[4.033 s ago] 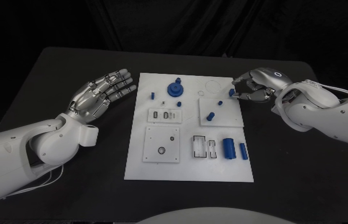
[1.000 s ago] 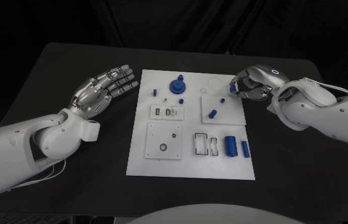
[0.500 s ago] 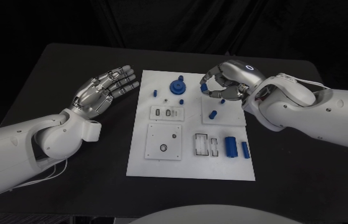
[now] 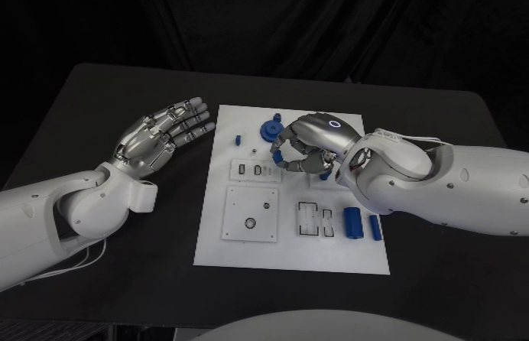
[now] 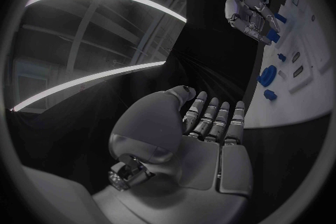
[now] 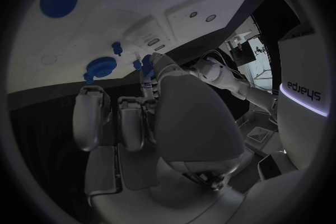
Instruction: Assemble the parts on the task board
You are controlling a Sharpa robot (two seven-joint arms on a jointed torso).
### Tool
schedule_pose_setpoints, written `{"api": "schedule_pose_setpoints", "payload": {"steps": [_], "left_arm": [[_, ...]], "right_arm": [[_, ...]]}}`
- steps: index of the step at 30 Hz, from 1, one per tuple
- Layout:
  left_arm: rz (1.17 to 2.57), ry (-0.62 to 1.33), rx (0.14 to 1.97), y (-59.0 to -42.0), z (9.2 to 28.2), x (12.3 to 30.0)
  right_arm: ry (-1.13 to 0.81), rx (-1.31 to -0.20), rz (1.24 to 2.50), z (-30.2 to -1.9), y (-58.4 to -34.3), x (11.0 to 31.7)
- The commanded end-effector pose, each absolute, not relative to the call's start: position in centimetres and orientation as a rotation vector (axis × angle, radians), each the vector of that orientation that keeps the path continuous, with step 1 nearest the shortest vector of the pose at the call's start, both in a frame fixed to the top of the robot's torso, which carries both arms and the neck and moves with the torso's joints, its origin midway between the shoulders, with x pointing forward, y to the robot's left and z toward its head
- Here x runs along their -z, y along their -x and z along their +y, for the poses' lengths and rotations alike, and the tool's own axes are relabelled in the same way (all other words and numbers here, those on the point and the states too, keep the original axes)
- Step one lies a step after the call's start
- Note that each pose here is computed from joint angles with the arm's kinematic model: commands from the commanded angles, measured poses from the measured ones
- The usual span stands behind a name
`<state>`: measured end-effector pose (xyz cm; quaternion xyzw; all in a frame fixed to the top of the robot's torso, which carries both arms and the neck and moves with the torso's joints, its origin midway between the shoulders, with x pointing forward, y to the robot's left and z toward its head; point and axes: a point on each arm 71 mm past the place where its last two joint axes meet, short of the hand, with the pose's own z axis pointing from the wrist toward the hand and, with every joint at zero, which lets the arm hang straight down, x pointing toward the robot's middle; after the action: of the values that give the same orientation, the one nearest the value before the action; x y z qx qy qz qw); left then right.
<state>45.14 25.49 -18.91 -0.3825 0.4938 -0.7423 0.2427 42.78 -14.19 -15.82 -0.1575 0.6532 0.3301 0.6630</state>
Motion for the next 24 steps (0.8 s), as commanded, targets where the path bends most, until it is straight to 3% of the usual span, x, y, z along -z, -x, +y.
{"api": "schedule_pose_setpoints", "payload": {"steps": [1,24], "left_arm": [[1.211,0.992,2.101,-45.1,25.7,18.1],[1.217,0.992,2.110,-45.1,25.5,18.1]], "right_arm": [[0.372,-0.663,1.520,-13.9,-42.9,16.4],[0.386,-0.601,1.579,-13.2,-43.3,17.5]]}}
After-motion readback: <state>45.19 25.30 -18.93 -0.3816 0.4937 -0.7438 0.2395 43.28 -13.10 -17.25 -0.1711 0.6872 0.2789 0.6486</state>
